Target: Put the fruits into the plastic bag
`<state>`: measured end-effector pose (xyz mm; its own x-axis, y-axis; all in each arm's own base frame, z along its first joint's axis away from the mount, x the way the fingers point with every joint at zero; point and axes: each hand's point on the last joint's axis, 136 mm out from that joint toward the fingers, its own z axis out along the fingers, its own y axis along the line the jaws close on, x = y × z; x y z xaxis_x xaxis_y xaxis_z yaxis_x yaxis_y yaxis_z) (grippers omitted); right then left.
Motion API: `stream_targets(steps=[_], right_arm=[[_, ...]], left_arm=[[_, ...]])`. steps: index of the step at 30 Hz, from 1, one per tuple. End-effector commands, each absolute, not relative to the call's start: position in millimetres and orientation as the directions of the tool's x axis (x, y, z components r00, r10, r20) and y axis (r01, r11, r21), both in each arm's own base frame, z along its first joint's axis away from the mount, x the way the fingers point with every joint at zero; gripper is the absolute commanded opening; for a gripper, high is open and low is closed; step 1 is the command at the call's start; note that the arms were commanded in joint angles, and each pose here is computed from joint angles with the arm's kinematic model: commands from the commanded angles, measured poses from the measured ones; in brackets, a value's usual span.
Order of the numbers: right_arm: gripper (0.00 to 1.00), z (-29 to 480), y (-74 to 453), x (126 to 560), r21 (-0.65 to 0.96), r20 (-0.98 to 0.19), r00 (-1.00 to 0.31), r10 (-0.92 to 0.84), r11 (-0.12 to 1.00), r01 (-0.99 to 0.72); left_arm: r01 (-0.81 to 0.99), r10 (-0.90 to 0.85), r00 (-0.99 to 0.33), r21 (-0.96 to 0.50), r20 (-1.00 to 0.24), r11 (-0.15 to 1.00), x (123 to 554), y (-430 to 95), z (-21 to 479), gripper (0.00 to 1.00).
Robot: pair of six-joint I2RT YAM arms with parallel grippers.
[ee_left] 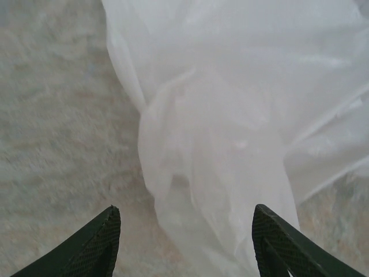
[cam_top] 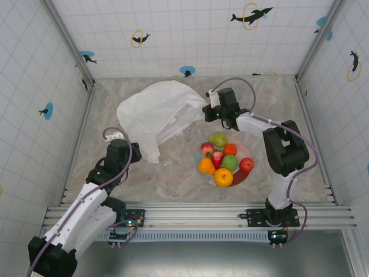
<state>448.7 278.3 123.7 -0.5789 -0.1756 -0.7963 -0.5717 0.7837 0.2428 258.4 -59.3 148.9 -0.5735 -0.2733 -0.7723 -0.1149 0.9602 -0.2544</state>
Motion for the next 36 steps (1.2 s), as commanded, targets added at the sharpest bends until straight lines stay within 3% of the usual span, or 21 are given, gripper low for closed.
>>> stream_targets(steps=[1, 8, 17, 29, 33, 36], right_arm=[[0.04, 151.2, 285.0, 442.4, 0.258, -0.83, -0.536, -0.153, 0.747, -0.613], [0.04, 162.6, 287.2, 430.4, 0.257, -0.834, -0.523, -0.178, 0.713, -0.653], [0.04, 163.5, 288.4, 421.5, 0.279, -0.809, -0.552, -0.2, 0.696, -0.662], [0.04, 164.9, 295.7, 418.0, 0.308, -0.794, -0.568, -0.216, 0.663, -0.682], [0.04, 165.5, 298.8, 418.0, 0.316, -0.789, -0.573, -0.222, 0.654, -0.688], [0.04, 165.2, 301.5, 416.9, 0.32, -0.786, -0.574, -0.229, 0.643, -0.695]], left_arm=[[-0.1, -0.231, -0.483, -0.209, -0.845, 0.973, 273.2, -55.4, 190.6, 0.63], [0.164, -0.112, -0.518, -0.227, -0.848, 0.96, 309.9, -114.8, 214.7, 0.67], [0.371, 0.174, -0.619, -0.09, -0.766, 0.924, 349.6, -177.7, 174.4, 0.69], [0.519, 0.367, -0.638, -0.026, -0.677, 0.855, 379.5, -213.7, 125.6, 0.77], [0.523, 0.379, -0.656, -0.031, -0.653, 0.852, 383.9, -217.5, 110.7, 0.74], [0.49, 0.371, -0.663, -0.003, -0.65, 0.872, 391.9, -212.6, 103.0, 0.65]])
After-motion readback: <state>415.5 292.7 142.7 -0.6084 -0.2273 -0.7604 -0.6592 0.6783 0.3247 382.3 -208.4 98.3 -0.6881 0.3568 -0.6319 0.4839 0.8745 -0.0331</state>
